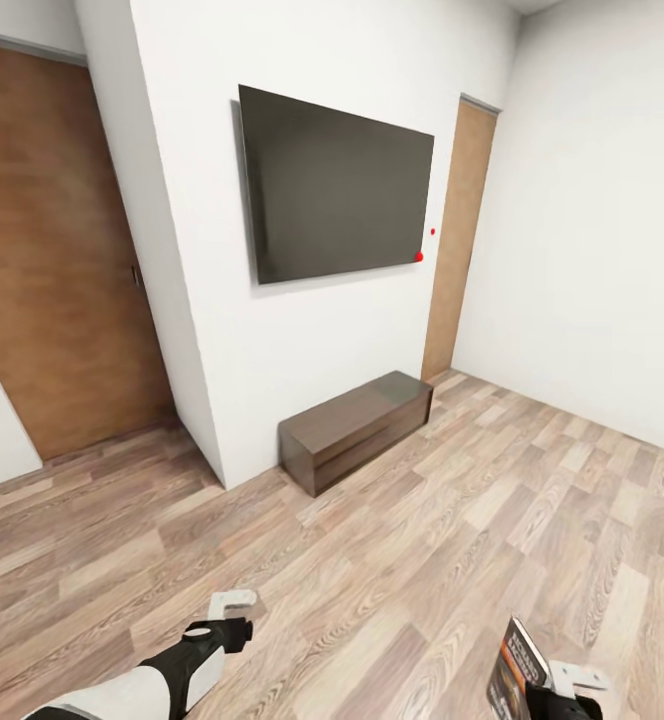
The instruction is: In the bedroom, move the book from the bed onto either nightstand, and place the two sandals side by side next to the bed.
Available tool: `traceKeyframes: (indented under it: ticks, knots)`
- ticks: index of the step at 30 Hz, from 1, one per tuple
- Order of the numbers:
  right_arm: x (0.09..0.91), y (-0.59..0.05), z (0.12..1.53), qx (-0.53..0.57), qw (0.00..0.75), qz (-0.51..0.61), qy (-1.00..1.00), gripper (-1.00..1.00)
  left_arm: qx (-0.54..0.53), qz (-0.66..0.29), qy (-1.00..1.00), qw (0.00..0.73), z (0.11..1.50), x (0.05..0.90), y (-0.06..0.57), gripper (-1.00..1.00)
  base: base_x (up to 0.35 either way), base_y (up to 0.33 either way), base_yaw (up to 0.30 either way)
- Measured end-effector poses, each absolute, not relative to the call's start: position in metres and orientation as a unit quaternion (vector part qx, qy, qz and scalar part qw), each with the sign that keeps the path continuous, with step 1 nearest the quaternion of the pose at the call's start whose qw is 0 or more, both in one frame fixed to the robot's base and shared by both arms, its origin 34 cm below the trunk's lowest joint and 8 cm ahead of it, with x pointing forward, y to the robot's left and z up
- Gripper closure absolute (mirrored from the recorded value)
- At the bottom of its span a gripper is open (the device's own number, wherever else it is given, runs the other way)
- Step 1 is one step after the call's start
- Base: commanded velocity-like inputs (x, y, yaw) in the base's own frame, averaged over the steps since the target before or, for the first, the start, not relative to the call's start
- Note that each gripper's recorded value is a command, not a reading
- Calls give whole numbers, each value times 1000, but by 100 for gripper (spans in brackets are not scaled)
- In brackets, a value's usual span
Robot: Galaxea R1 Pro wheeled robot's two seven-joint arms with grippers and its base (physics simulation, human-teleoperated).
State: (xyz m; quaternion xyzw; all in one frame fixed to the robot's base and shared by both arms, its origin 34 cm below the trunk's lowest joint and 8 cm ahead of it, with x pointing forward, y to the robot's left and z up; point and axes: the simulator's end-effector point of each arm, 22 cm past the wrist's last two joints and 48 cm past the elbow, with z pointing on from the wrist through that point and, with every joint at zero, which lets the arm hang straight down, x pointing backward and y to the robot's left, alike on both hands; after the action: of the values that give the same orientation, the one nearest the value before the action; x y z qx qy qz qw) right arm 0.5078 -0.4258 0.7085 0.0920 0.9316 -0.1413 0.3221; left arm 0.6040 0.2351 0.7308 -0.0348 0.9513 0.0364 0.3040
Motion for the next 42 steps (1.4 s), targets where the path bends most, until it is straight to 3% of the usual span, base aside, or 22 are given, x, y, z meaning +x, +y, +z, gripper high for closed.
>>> traceKeyframes:
  ticks: [4,14,42]
  knots:
    - [483,-431,691,94,285,-147,943,100,-34,38,955,293,720,588,237,-100,334,-104,0]
    - [488,-414,686,81,286,-107,949,100,-33,39,958,283,712,575,237,-100,334,-104,-36]
    - [495,-406,689,77,301,-101,945,100,-37,45,951,303,711,574,247,-100,334,-64,-254]
